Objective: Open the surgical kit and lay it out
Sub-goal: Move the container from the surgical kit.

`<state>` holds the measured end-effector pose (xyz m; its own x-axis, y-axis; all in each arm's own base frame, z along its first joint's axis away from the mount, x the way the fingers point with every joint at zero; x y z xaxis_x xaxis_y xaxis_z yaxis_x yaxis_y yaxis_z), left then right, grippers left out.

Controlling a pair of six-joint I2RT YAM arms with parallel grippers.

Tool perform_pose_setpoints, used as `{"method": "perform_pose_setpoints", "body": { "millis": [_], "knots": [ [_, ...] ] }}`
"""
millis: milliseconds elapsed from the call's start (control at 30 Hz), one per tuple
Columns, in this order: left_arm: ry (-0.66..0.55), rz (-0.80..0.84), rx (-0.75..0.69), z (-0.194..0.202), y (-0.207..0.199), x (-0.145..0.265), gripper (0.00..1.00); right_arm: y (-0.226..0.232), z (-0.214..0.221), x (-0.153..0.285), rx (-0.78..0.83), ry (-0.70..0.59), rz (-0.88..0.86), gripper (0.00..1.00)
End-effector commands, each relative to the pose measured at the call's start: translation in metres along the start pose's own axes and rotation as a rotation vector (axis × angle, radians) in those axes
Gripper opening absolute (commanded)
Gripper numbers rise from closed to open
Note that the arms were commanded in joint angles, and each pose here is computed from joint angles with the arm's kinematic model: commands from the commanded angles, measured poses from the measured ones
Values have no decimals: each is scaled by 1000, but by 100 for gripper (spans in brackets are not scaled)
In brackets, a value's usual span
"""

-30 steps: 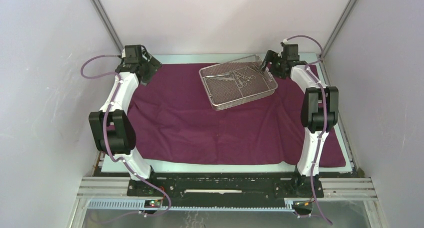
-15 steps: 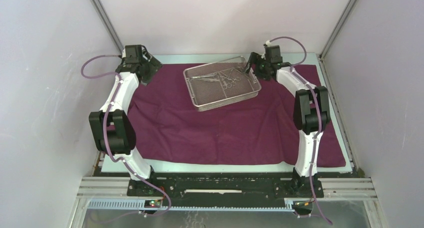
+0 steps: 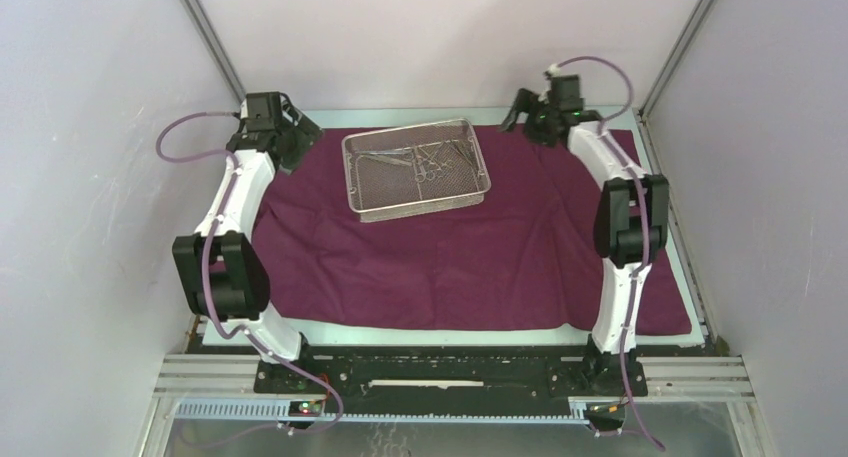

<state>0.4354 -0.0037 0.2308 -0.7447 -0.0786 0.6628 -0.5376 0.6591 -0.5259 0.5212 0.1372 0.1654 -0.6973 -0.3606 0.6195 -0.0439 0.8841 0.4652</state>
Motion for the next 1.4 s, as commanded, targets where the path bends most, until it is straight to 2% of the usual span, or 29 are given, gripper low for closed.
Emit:
{"method": "perform_pose_setpoints", "body": {
  "millis": [0, 300, 600, 867, 1100, 1367],
  "knots": [
    [-24, 58, -23, 1, -10, 30, 83, -70, -49, 30, 5, -94, 125, 97],
    [20, 109, -79, 36, -19, 47, 83, -183, -59, 54, -143, -141, 307, 94],
    [58, 144, -127, 68, -13, 62, 83, -257, -64, 60, -272, -142, 445, 93],
    [52, 170, -153, 75, -3, 81, 83, -299, -66, 68, -222, -88, 586, 93],
    [54, 179, -161, 76, -2, 83, 83, -313, -72, 66, -183, -62, 653, 93],
    [65, 206, -167, 77, -5, 86, 83, -327, -65, 57, -13, -12, 755, 96]
  ]
}}
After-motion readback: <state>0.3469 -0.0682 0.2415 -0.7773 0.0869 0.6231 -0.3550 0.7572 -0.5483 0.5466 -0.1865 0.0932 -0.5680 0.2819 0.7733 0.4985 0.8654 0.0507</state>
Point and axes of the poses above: each gripper's point midway between its finger pads, its own x axis back along the fingers, its own y axis along the line the jaws close on, z = x × y, the point moved 4 cm from there along x, back along the fingers, and after that the axes turned 1 degree about x, right-handed, at the moved point
